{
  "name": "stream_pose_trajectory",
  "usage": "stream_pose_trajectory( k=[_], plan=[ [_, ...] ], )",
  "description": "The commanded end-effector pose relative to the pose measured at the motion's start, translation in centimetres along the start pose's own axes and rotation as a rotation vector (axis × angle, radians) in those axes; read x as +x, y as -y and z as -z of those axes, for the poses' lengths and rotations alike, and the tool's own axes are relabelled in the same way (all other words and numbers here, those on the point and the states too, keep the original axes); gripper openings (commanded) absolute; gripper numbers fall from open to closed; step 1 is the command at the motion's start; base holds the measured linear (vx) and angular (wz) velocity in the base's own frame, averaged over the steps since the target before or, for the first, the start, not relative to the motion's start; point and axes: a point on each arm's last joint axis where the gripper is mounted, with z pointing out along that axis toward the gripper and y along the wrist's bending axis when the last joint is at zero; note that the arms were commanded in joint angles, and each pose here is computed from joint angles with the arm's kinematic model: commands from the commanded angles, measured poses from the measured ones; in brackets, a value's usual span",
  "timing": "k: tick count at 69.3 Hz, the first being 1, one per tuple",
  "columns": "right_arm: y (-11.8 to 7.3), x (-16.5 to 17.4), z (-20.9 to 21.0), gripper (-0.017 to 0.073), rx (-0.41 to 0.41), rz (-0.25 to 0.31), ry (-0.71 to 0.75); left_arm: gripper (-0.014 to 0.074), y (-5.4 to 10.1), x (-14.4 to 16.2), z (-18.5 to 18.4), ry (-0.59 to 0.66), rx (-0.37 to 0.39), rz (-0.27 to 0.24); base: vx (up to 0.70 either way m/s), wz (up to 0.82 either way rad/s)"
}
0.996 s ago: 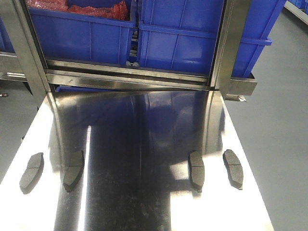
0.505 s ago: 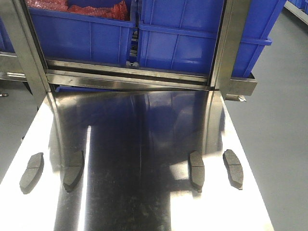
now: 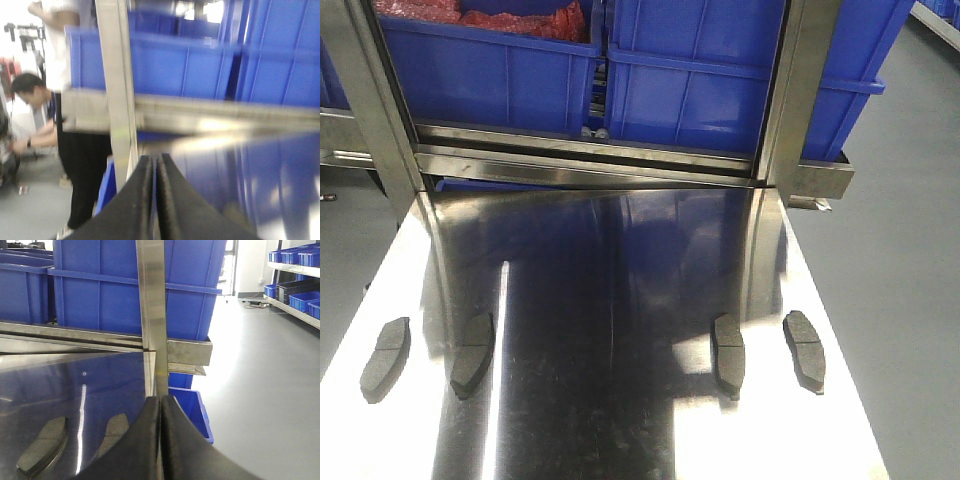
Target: Move and align brake pads A on conveyor
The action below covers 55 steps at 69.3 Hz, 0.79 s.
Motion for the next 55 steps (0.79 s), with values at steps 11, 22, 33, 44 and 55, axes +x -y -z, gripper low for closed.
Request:
stream_pose_trajectory(
  k=[11, 22, 33, 44, 55],
  plan=[
    [0.0, 0.0, 0.0, -0.001, 0.003, 0.013, 0.069, -0.0006, 0.1, -8.0, -1.5, -0.051, 0.001, -0.018, 0.0, 0.0],
    [0.0, 0.0, 0.0, -0.001, 0.003, 0.013, 0.069, -0.0006, 0.1, -9.5, -4.3, -0.212, 0.004, -0.038, 0.0, 0.0],
    [0.0, 0.0, 0.0, -0.001, 0.003, 0.013, 0.069, 0.0011, 0.1, -9.2, -5.4, -0.253, 0.004, -0.038, 0.0, 0.0],
    [0.0, 0.0, 0.0, -0.001, 0.003, 0.013, 0.069, 0.0199, 0.1, -9.2, -5.4, -0.253, 0.004, -0.037, 0.0, 0.0],
    [0.0, 0.0, 0.0, -0.001, 0.003, 0.013, 0.069, 0.0496, 0.2, -9.2, -5.3, -0.262, 0.005, -0.033, 0.0, 0.0]
  ],
)
